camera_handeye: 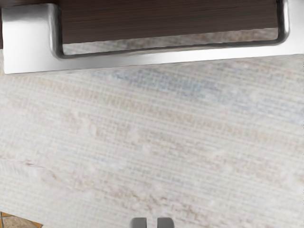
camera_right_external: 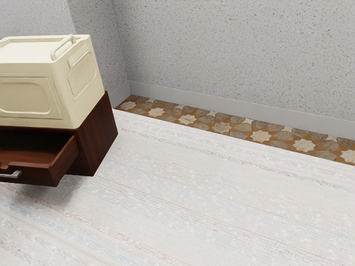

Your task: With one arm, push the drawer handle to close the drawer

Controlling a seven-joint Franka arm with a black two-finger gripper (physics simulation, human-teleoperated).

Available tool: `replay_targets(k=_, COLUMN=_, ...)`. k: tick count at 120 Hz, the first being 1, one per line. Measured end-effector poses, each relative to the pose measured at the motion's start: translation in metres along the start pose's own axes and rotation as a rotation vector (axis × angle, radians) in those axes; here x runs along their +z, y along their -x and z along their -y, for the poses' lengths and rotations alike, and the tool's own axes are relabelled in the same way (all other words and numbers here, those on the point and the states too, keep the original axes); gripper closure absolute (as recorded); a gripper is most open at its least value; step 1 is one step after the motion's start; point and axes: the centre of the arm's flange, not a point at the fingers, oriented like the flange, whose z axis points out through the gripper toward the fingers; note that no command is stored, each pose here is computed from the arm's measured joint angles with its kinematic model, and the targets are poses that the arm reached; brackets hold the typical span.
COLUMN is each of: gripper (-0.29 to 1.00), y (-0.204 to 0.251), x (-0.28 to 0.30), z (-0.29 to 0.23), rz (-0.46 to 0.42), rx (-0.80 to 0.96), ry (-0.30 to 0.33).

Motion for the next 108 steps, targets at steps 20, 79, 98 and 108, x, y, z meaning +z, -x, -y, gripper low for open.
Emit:
replay_targets(k=20, gripper=0.77, y=-0.01, x=-0.002, z=0.0, rz=-0.006, rx=0.009, ry=-0.008)
replay_targets(k=79, gripper=0.78, y=-0.035, x=0.0, z=0.002, rz=-0.033, rx=0.01, ry=0.017)
replay_targets(k=98, gripper=0.78, y=-0.041, x=0.002, z=0.003, rz=-0.033, rx=0.005, ry=0.016)
replay_targets(k=108, gripper=0.78, y=-0.046, x=0.002, z=0.003, rz=-0.038, rx=0.008, ry=0.019)
